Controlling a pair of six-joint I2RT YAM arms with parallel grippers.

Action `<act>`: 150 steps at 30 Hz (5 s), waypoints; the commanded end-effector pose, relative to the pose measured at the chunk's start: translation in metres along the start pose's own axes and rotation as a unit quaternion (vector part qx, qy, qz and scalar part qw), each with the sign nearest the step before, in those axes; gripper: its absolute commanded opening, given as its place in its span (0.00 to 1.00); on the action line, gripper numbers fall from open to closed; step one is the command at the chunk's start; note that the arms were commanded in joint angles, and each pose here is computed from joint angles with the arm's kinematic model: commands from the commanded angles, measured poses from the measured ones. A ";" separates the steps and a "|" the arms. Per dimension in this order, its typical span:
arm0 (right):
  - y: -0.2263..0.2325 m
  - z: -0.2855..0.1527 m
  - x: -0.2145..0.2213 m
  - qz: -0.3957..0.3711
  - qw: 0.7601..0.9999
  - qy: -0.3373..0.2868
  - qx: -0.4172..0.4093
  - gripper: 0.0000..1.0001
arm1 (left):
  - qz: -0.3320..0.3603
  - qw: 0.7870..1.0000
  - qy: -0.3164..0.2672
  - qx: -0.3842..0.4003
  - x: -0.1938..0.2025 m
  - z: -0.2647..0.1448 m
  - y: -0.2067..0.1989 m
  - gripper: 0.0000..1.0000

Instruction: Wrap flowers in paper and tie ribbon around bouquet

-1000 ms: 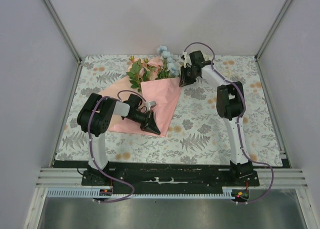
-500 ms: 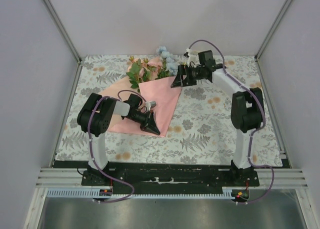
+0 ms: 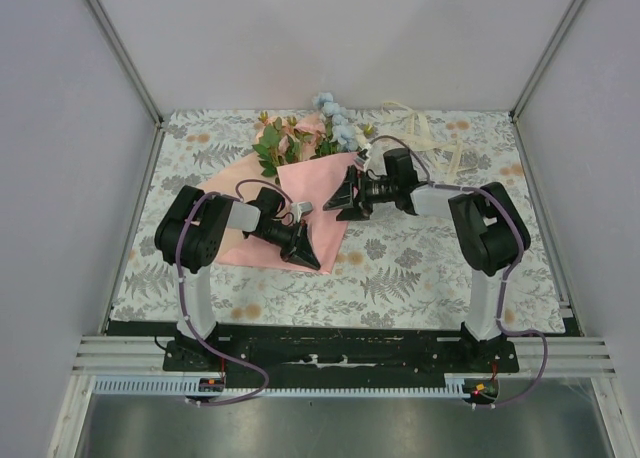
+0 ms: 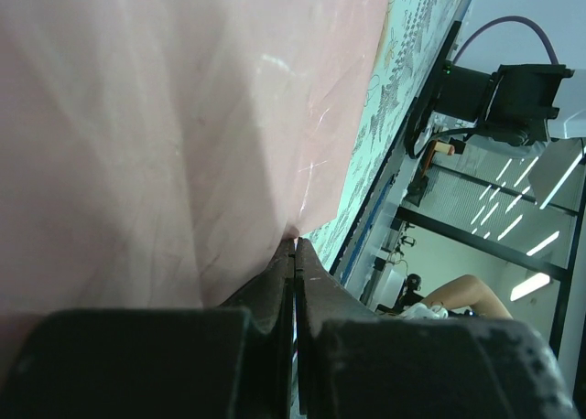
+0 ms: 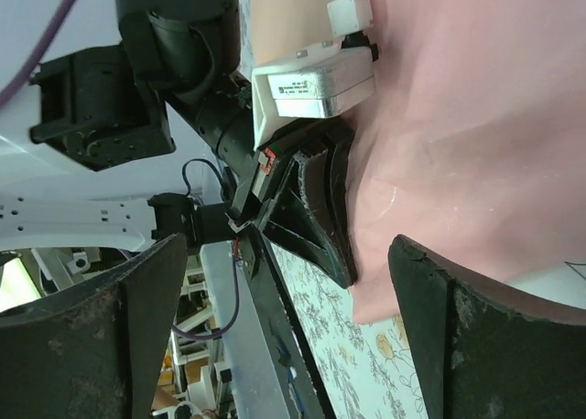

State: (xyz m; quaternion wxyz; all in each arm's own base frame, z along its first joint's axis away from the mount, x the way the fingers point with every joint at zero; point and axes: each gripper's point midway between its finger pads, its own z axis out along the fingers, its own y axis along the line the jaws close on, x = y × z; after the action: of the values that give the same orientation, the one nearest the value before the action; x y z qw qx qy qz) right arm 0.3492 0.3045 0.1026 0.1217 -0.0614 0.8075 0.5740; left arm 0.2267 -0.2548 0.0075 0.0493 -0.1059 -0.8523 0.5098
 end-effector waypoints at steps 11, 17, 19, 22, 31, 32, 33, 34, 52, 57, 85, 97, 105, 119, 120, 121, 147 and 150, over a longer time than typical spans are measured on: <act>-0.043 0.025 0.066 0.019 0.993 0.089 0.077 0.98 | -0.019 0.993 0.009 -0.114 0.015 0.005 0.059 0.02; -0.049 0.022 0.110 0.035 0.987 0.134 0.086 0.98 | -0.021 0.993 0.008 -0.115 0.015 0.005 0.060 0.02; -0.050 0.018 0.124 0.034 0.985 0.147 0.083 0.98 | -0.020 0.993 0.008 -0.115 0.015 0.005 0.059 0.02; -0.050 0.014 0.143 0.016 0.982 0.170 0.077 0.98 | -0.019 0.993 0.008 -0.115 0.014 0.005 0.059 0.02; -0.049 0.035 0.178 -0.025 0.971 0.228 0.070 0.98 | -0.023 0.993 0.006 -0.116 0.015 0.006 0.060 0.02; -0.051 0.033 0.185 -0.023 0.968 0.237 0.074 0.98 | -0.022 0.993 0.005 -0.116 0.014 0.005 0.060 0.02; -0.052 0.032 0.189 -0.025 0.967 0.242 0.076 0.98 | -0.022 0.993 0.006 -0.116 0.015 0.005 0.059 0.02; -0.054 0.030 0.194 -0.026 0.965 0.250 0.080 0.98 | -0.021 0.993 0.005 -0.115 0.014 0.005 0.059 0.02; 0.052 0.033 0.073 -0.142 0.985 0.102 -0.014 0.70 | 0.109 0.991 -0.083 -0.005 -0.014 -0.042 -0.049 0.16; 0.044 0.066 0.055 -0.123 0.989 0.082 -0.001 0.67 | 0.053 0.987 -0.154 -0.009 -0.028 -0.103 -0.048 0.35; -0.047 0.129 0.105 -0.044 0.980 0.171 0.097 0.46 | -0.198 0.858 -0.415 -0.229 -0.027 -0.364 0.173 0.86; -0.052 0.126 0.109 -0.029 0.978 0.175 0.106 0.45 | -0.168 0.889 -0.371 -0.208 -0.081 -0.306 0.182 0.83; -0.054 0.128 0.108 -0.029 0.978 0.175 0.110 0.44 | -0.042 0.902 -0.420 -0.089 -0.122 -0.297 0.094 0.83; -0.055 0.128 0.108 -0.028 0.978 0.176 0.110 0.44 | -0.211 0.836 -0.507 0.007 -0.081 -0.299 0.092 0.91; -0.055 0.128 0.108 -0.028 0.978 0.176 0.110 0.44 | -0.219 0.834 -0.506 0.007 -0.077 -0.296 0.091 0.91; -0.054 0.129 0.108 -0.029 0.978 0.176 0.109 0.44 | -0.229 0.833 -0.504 0.005 -0.073 -0.293 0.092 0.91; -0.063 0.130 0.111 -0.096 0.964 0.187 0.166 0.32 | -0.044 0.880 -0.472 -0.030 -0.124 -0.276 -0.017 0.02; -0.064 0.132 0.113 -0.114 0.959 0.192 0.175 0.28 | -0.035 0.879 -0.476 0.006 -0.143 -0.271 -0.044 0.02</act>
State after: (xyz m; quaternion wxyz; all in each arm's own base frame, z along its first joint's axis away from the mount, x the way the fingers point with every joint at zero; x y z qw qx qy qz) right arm 0.2774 0.4262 0.0220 0.0271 -0.2174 0.8532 0.4732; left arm 0.3867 -0.0570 0.1389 -0.3168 0.1950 -0.8020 0.4674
